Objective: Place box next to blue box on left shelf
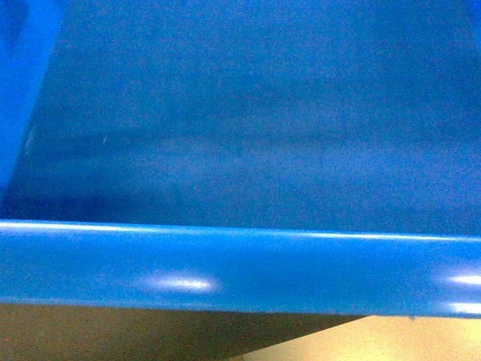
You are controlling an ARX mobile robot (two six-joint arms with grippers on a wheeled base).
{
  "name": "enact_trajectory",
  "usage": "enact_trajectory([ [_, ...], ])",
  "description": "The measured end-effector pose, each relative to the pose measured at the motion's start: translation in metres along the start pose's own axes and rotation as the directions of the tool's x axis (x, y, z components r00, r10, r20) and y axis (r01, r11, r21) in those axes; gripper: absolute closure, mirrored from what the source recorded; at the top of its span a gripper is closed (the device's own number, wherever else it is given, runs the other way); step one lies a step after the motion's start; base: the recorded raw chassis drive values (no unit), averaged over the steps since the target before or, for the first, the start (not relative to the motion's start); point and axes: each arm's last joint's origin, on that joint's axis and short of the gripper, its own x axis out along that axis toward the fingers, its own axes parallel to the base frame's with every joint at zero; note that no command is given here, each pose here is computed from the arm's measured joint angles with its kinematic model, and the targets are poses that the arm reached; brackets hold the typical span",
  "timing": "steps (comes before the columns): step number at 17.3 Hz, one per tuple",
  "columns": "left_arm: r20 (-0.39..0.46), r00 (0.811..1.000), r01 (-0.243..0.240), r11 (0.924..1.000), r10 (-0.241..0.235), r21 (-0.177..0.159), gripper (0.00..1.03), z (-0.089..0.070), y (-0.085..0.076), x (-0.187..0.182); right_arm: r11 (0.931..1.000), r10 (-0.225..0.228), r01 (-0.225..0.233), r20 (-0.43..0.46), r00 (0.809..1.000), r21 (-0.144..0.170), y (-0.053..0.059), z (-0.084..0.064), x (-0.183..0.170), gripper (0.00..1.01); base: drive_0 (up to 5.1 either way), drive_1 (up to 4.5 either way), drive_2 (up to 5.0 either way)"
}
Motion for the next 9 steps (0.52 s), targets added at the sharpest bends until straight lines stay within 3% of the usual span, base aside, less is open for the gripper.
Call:
enact_trajectory([
  [9,0.001,1.0,0.0,1.0,0.0,-0.001,0.92,0.0001,0.0,0.0,1.0,0.0,0.0,-0.001,1.0,-0.001,0.0,-0.0001,0.0,0.8,-1.4,-1.44,-1.4],
])
